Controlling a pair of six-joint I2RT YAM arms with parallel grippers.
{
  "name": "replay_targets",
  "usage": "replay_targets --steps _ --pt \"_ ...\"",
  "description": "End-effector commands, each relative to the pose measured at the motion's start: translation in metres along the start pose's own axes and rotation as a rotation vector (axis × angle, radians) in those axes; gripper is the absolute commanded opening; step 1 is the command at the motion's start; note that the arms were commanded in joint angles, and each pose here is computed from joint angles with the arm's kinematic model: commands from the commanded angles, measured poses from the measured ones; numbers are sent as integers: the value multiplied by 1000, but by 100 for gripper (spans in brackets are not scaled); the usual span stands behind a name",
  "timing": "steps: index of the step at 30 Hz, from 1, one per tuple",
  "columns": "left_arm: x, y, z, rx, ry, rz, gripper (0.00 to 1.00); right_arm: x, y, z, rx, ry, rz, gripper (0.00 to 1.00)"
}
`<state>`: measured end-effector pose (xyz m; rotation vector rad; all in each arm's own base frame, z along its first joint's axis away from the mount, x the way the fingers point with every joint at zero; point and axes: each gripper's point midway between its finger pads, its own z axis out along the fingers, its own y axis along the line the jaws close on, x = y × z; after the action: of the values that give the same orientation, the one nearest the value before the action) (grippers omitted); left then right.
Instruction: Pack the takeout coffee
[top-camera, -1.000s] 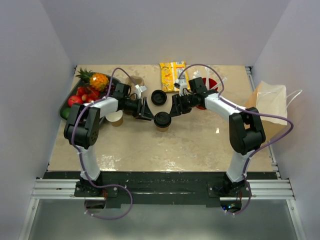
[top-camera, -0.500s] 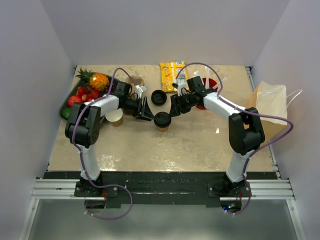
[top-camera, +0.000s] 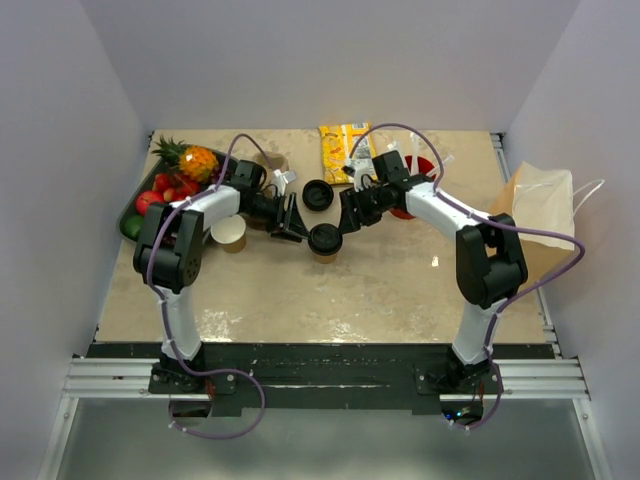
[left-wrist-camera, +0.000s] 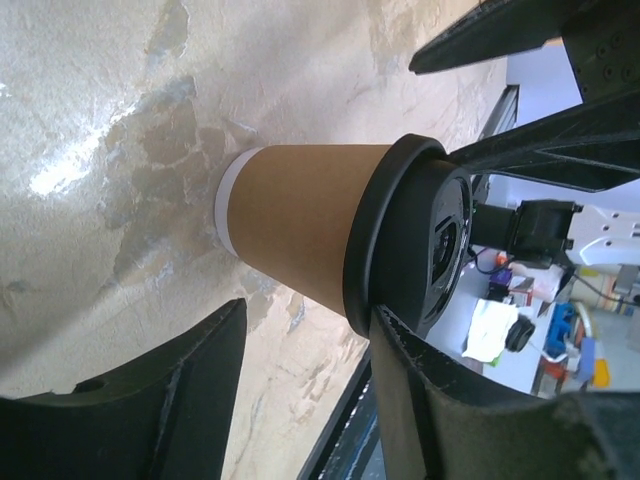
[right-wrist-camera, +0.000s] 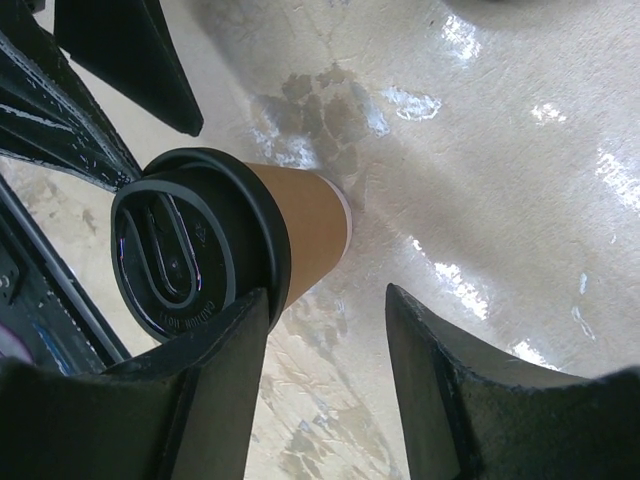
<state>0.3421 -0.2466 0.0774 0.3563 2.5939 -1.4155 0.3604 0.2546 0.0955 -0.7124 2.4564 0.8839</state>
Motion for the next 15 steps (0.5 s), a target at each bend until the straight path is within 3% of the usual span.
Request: replay_targets --steps 1,6,15 --pt "-6 40 17 -158 -15 152 59 -7 23 7 -61 11 -87 60" --pt "-18 1 4 -41 -48 269 62 -34 35 -21 -56 -75 -158 70" --pt "-20 -34 -15 50 -85 374 64 -23 34 -39 -24 -68 -196 73"
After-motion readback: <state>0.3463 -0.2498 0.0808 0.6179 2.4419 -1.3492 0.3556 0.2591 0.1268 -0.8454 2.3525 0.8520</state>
